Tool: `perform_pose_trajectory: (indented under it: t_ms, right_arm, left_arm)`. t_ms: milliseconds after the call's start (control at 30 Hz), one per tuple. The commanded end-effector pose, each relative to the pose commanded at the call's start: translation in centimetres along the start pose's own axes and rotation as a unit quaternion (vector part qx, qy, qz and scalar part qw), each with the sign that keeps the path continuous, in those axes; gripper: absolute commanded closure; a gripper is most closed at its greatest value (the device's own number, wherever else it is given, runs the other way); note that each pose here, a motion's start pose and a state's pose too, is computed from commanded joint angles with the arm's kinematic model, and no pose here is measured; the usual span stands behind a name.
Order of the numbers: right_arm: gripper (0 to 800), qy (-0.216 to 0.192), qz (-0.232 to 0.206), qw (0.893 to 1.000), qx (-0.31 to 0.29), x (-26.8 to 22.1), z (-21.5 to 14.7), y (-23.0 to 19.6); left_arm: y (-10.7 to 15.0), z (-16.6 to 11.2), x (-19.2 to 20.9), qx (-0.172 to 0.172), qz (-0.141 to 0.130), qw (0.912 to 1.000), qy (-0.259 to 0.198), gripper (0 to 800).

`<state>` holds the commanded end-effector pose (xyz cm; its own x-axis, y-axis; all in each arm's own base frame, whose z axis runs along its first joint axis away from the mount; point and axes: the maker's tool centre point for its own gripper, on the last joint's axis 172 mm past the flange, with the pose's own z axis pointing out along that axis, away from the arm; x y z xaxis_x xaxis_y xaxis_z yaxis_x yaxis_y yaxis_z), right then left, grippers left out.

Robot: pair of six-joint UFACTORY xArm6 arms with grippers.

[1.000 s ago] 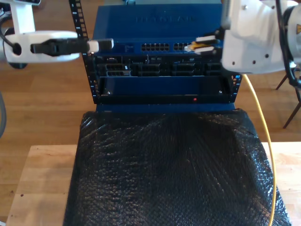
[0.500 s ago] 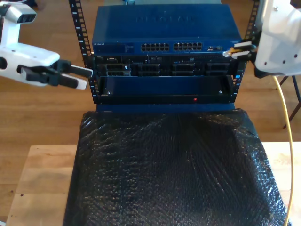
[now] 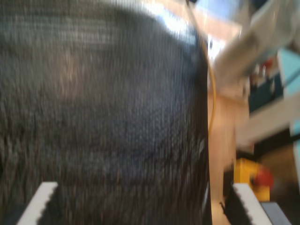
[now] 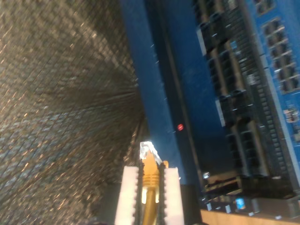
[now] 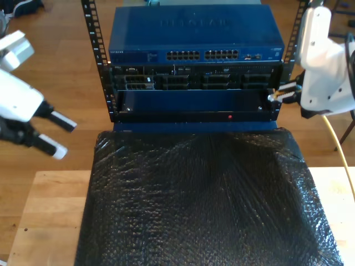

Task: Grab the cable and plug it in

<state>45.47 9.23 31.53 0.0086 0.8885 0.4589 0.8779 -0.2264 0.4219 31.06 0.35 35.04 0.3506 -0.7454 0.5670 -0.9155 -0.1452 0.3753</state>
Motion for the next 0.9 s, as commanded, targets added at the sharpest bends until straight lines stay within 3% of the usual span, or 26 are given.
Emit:
perform_pose_trajectory:
  t_ms: [133,333,467,633,900]
  right_arm:
    - [800,-0.033,0.016,0.999,0.021,-1.6,1.0,-0.9]
    - [800,-0.070,0.031,0.996,0.035,-3.4,1.9,-1.5]
    - [800,-0.073,0.033,0.996,0.044,-3.6,2.3,-1.8]
    - [800,-0.077,0.035,0.995,0.056,-4.2,3.1,-2.4]
    - [800,-0.081,0.039,0.994,0.067,-4.7,4.0,-2.9]
  left_arm:
    - [0.8,0.3,-2.4,0.013,0.016,0.9990,-0.040,0]
    - [3.6,2.9,-5.7,-0.014,0.061,0.9953,-0.074,0]
    - [6.0,3.9,-9.5,-0.030,0.064,0.9924,-0.101,0]
    - [8.3,5.0,-13.1,-0.048,0.104,0.9895,-0.088,0]
    - [12.4,6.5,-19.9,-0.081,0.120,0.9871,-0.068,0]
